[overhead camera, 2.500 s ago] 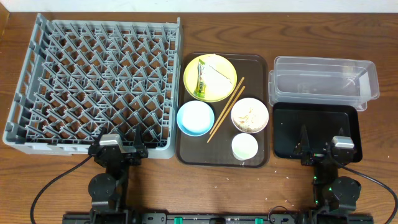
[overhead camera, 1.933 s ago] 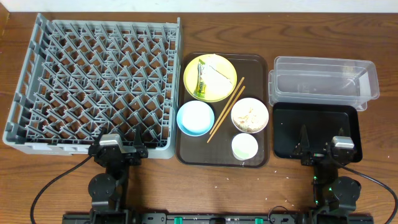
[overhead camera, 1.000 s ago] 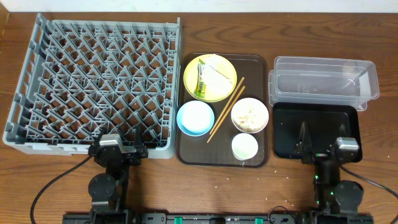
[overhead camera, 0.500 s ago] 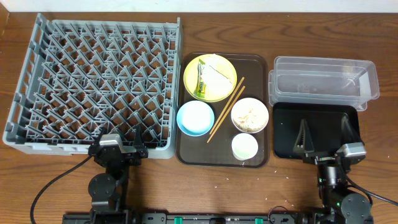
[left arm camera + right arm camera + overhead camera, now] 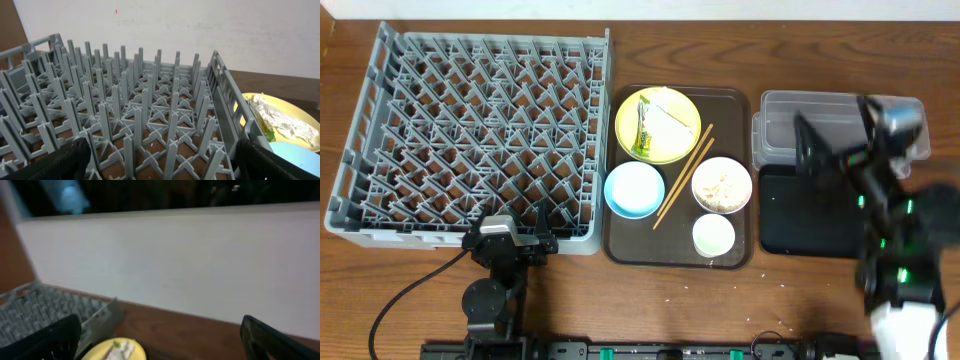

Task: Sort waste into correct bins and load items into the dishwasher
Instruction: 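Reach the right gripper to the yellow plate and grasp the wrapper and tissue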

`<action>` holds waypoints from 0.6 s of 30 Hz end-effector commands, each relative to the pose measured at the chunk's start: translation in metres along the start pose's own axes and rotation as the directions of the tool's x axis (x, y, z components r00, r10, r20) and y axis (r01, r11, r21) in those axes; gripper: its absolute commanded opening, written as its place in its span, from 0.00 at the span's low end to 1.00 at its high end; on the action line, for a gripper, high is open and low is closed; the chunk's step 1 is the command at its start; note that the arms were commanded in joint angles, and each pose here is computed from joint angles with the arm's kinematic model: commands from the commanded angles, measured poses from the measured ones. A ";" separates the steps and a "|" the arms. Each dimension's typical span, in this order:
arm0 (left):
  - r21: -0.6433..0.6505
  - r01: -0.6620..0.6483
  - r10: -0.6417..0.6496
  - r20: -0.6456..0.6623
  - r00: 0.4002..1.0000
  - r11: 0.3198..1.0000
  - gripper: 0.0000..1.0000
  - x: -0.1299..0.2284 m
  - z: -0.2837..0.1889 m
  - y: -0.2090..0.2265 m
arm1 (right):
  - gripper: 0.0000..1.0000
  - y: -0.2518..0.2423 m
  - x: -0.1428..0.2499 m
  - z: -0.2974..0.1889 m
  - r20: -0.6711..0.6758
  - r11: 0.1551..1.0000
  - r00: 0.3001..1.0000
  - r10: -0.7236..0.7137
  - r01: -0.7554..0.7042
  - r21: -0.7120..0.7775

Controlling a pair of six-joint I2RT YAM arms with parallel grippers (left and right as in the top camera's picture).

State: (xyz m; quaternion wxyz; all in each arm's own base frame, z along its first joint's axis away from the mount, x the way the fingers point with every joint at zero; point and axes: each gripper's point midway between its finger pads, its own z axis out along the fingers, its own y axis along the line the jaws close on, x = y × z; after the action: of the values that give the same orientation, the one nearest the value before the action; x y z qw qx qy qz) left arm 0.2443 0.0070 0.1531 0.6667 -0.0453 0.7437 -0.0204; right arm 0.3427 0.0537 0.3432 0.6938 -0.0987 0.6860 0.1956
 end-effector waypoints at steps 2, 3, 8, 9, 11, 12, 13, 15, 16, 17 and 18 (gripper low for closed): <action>-0.014 -0.006 0.006 -0.040 0.999 1.000 0.94 0.015 0.001 0.003 | 0.99 0.019 0.006 0.063 -0.143 0.983 0.988 0.055 -0.079 -0.164; -0.014 -0.006 0.006 -0.039 0.999 1.000 0.94 0.015 0.001 0.003 | 0.99 0.022 0.011 0.074 -0.175 0.980 0.983 0.054 -0.086 -0.179; -0.014 -0.006 0.006 -0.040 0.999 1.000 0.94 0.015 0.001 0.003 | 0.99 0.048 0.042 0.131 -0.346 0.968 0.938 -0.009 -0.078 -0.238; -0.014 -0.006 0.006 -0.040 0.999 1.000 0.94 0.015 0.001 0.003 | 0.99 0.054 0.054 0.142 -0.405 0.969 0.914 -0.009 -0.093 -0.231; -0.014 -0.006 0.006 -0.040 0.999 1.000 0.94 0.015 0.001 0.003 | 0.99 0.070 0.082 0.161 -0.529 0.965 0.848 -0.028 -0.115 -0.235; -0.014 -0.006 0.006 -0.040 0.999 1.000 0.94 0.015 0.001 0.003 | 0.99 0.076 0.094 0.168 -0.574 0.965 0.818 -0.036 -0.121 -0.233; -0.014 -0.006 0.006 -0.040 0.999 1.000 0.94 0.015 0.001 0.003 | 0.99 0.083 0.108 0.176 -0.624 0.966 0.780 -0.041 -0.129 -0.224; -0.014 -0.006 0.006 -0.039 0.999 1.000 0.94 0.015 0.001 0.003 | 0.99 0.096 0.135 0.186 -0.695 0.965 0.714 -0.089 -0.110 -0.237; -0.014 -0.006 0.006 -0.040 0.999 1.000 0.94 0.015 0.001 0.003 | 0.99 0.098 0.154 0.189 -0.744 0.971 0.659 -0.110 -0.087 -0.221; -0.014 -0.006 0.006 -0.040 0.999 1.000 0.94 0.015 0.001 0.003 | 0.99 0.098 0.169 0.191 -0.779 0.977 0.617 -0.114 -0.073 -0.201; -0.014 -0.006 0.006 -0.039 0.999 1.000 0.94 0.015 0.001 0.003 | 0.99 0.100 0.194 0.191 -0.833 0.981 0.541 -0.119 -0.066 -0.183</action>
State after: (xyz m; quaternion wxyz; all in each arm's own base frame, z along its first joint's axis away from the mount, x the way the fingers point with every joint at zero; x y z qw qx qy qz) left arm 0.2443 0.0070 0.1532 0.6669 -0.0453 0.7435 -0.0204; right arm 0.4651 0.2420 0.2037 0.3066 -0.2418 0.8894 0.2378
